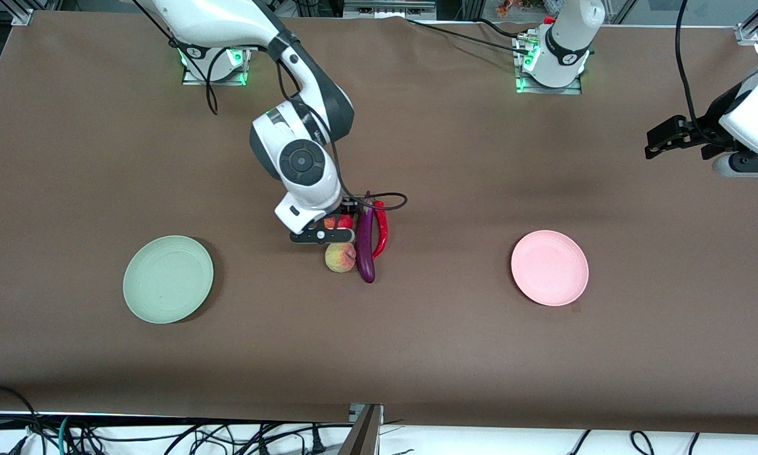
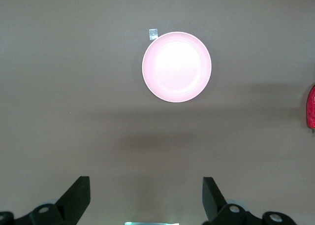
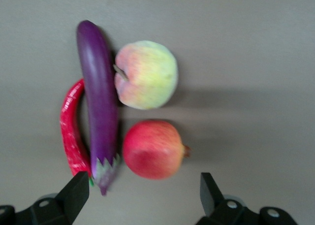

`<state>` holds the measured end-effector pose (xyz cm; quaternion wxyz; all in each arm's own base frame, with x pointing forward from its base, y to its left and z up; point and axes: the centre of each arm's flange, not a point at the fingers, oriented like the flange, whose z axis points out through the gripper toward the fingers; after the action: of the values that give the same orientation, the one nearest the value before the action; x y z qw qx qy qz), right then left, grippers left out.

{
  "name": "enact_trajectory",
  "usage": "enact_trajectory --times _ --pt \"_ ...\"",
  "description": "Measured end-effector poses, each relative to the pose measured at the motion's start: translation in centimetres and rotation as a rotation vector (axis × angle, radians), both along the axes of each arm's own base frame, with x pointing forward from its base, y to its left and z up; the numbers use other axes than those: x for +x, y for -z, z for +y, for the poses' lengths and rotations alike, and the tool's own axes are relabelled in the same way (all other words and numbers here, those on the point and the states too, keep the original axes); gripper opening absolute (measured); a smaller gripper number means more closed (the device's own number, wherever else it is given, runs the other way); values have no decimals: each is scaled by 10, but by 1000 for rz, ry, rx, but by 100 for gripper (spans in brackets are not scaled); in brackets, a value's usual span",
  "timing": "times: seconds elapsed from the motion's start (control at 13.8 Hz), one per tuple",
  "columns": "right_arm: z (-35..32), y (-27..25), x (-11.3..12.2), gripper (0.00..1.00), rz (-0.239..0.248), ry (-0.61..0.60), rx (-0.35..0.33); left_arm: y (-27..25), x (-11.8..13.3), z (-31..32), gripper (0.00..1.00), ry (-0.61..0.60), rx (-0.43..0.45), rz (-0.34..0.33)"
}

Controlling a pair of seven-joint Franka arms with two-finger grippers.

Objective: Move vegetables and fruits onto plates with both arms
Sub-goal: 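Close the right gripper around the red pomegranate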

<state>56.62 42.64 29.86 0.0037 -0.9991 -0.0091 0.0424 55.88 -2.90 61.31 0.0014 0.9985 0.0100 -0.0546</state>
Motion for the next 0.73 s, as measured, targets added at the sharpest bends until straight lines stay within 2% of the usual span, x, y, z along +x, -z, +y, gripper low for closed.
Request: enact_trajectory --times 0.73 --pt "-1 48 3 100 14 20 -18 0 0 0 100 0 0 0"
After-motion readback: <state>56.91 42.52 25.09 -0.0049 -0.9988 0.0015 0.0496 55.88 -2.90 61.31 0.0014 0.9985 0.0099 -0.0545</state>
